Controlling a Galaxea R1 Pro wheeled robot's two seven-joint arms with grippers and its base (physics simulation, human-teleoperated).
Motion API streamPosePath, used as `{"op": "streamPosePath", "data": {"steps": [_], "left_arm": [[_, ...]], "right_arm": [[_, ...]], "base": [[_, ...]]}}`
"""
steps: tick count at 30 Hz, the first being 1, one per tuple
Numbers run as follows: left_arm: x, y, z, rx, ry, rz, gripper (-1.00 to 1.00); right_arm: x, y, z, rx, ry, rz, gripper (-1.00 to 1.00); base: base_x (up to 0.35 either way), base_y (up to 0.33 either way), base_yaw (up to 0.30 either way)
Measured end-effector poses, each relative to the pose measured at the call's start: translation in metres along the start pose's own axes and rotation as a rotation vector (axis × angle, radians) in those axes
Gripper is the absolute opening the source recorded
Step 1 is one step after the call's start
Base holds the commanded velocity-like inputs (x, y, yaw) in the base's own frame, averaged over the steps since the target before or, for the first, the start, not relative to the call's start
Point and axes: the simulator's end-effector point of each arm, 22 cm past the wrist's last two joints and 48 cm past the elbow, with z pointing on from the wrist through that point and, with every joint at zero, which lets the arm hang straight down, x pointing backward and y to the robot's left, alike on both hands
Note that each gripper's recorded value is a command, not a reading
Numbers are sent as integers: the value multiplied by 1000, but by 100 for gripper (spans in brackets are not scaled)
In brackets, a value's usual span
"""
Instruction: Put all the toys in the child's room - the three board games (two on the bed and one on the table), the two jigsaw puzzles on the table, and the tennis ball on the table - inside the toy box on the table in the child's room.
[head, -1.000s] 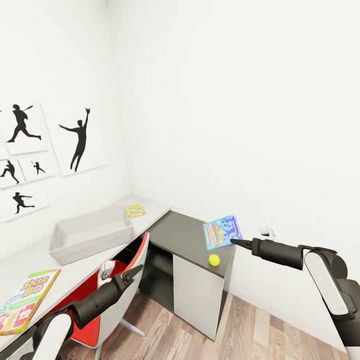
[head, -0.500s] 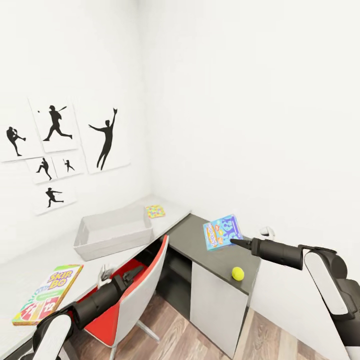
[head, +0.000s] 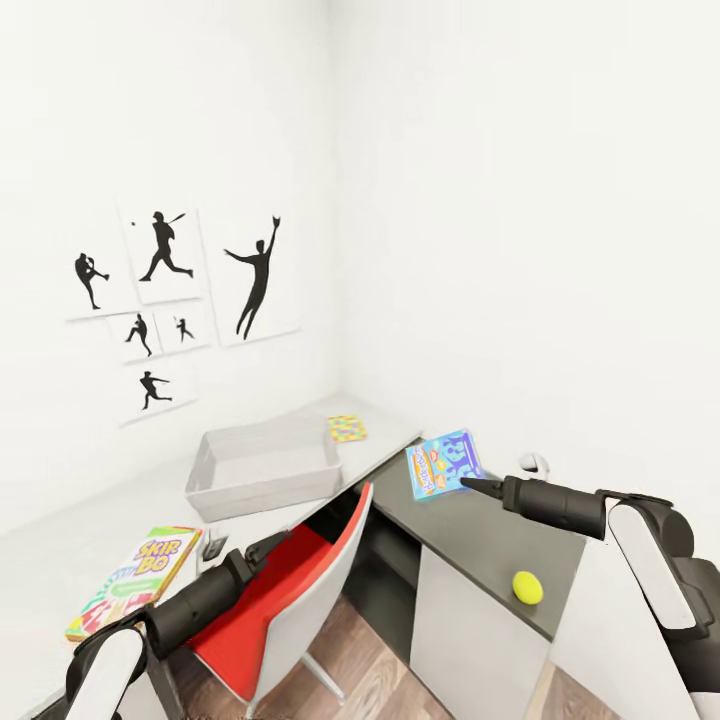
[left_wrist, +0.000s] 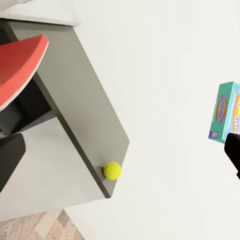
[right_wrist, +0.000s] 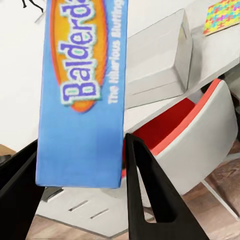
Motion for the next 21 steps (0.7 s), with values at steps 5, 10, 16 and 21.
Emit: {"op": "streamPosePath", "data": {"steps": [5, 10, 16, 21], "left_arm": [[0, 0, 0, -1, 0, 1, 100], [0, 0, 0, -2, 1, 2, 100], [0, 0, 0, -3, 1, 2, 100], [0, 0, 0, -3, 1, 2, 100]], "right_arm": [[0, 0, 0, 1, 0, 1, -100], [0, -1, 0, 1, 0, 1, -100], [2, -1, 1, 2, 4, 3, -100], [1, -2, 0, 3, 2, 5, -100]], "base": [[19, 0, 292], [8, 0, 295], [2, 0, 265], [1, 0, 268]]}}
